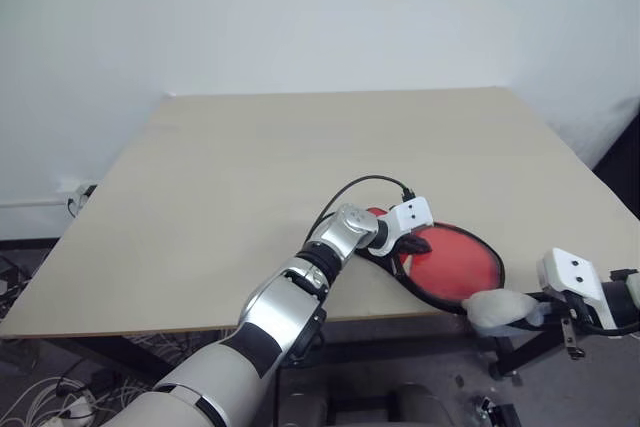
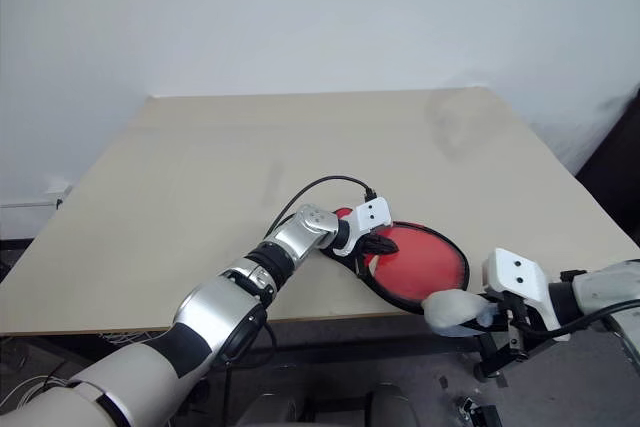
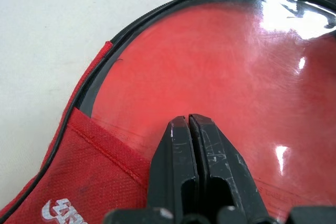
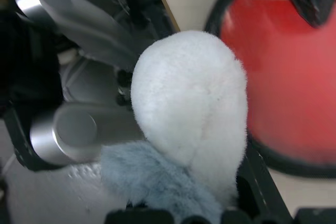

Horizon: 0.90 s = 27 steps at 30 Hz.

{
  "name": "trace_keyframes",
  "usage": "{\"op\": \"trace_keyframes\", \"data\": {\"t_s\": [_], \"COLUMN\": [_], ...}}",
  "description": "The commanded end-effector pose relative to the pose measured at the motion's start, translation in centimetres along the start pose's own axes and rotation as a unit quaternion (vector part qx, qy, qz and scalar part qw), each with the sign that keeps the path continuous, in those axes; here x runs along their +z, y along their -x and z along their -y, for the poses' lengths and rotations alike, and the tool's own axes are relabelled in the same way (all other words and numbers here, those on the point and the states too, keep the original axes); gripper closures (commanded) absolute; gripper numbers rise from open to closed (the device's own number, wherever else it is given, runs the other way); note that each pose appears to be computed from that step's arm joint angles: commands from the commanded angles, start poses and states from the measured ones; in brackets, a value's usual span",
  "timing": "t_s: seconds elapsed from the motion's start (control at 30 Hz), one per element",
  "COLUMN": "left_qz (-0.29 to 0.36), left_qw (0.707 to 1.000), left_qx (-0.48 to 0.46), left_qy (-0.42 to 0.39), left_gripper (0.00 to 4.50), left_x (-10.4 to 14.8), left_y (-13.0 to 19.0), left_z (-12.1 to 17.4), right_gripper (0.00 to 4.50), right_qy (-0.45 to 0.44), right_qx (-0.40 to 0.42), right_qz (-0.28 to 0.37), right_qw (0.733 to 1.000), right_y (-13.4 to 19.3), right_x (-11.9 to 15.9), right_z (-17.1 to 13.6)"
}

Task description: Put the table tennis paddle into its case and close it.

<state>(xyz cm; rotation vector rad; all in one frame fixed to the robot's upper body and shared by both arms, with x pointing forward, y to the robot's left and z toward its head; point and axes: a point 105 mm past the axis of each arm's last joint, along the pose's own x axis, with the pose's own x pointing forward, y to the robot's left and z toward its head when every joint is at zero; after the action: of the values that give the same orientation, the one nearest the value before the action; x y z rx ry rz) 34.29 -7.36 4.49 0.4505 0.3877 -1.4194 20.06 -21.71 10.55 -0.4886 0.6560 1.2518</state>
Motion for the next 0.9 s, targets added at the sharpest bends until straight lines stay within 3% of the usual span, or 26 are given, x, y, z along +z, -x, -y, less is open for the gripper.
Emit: {"op": "trace_keyframes", "data": {"t_s": [0.03,0.9], "left_qz": [-0.06,-0.055], "left_qw": [0.998,0.998], "left_qx": [-0.006,-0.007], "left_qy": [0.015,0.016], "left_gripper": [4.5,4.5], "left_x": [-2.7,-2.2], "left_y": [-0.4,-0.4], "left_z": [0.8,0.6], "right_gripper": [4.1,4.1], "right_qy": [0.016,0.027], "right_qx": [0.032,0.031], "right_qz": [0.035,0.148], "right_qw": [0.999,0.988], "right_y": [-1.3,-8.3], "right_x": [1.7,7.4], "right_z": [-0.4,3.4]}}
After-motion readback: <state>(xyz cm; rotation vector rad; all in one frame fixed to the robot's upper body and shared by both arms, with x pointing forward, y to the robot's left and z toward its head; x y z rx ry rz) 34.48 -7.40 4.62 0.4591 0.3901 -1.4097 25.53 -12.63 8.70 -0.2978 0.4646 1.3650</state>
